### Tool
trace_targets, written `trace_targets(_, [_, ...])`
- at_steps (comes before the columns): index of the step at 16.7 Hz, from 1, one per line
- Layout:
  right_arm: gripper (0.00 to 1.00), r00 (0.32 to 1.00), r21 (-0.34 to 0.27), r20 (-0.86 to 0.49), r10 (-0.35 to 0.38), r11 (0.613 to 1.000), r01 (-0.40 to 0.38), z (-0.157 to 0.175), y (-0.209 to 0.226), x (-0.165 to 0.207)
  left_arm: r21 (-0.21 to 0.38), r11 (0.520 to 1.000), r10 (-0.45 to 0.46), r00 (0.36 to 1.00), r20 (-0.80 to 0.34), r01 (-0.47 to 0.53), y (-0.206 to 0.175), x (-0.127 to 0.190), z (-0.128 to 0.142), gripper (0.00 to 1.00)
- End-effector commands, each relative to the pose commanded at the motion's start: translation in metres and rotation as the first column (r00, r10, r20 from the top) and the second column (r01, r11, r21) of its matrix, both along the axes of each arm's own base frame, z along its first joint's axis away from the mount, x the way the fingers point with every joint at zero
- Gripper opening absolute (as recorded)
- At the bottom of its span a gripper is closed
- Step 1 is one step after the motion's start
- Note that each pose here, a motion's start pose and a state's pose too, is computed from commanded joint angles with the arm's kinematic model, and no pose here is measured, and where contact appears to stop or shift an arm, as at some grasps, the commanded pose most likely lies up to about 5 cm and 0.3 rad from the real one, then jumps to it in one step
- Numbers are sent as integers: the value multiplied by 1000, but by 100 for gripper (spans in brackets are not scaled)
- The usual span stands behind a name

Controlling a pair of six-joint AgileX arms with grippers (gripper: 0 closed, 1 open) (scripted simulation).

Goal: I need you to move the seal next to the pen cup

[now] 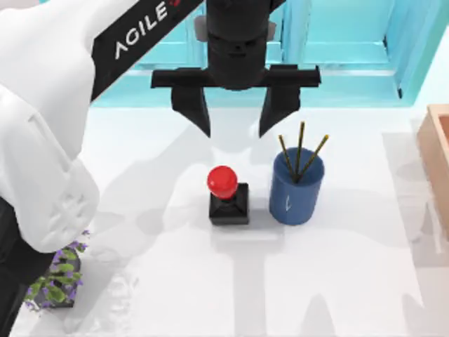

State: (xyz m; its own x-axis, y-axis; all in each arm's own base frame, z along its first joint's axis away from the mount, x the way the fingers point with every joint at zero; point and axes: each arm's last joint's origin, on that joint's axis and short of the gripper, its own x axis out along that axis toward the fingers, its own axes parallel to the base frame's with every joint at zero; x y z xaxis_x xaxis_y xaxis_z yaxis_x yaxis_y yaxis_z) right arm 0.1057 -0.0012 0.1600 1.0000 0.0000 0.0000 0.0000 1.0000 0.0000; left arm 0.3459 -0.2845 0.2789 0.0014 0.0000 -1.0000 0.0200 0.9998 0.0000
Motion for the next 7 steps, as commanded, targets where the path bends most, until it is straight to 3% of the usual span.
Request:
trace_targets(2, [100,1000,0,0,0,1000,0,0,0,0,0,1000,0,1000,0,0,0,0,0,100])
trace_targets(7, [100,1000,0,0,0,1000,0,0,0,0,0,1000,0,1000,0,0,0,0,0,100])
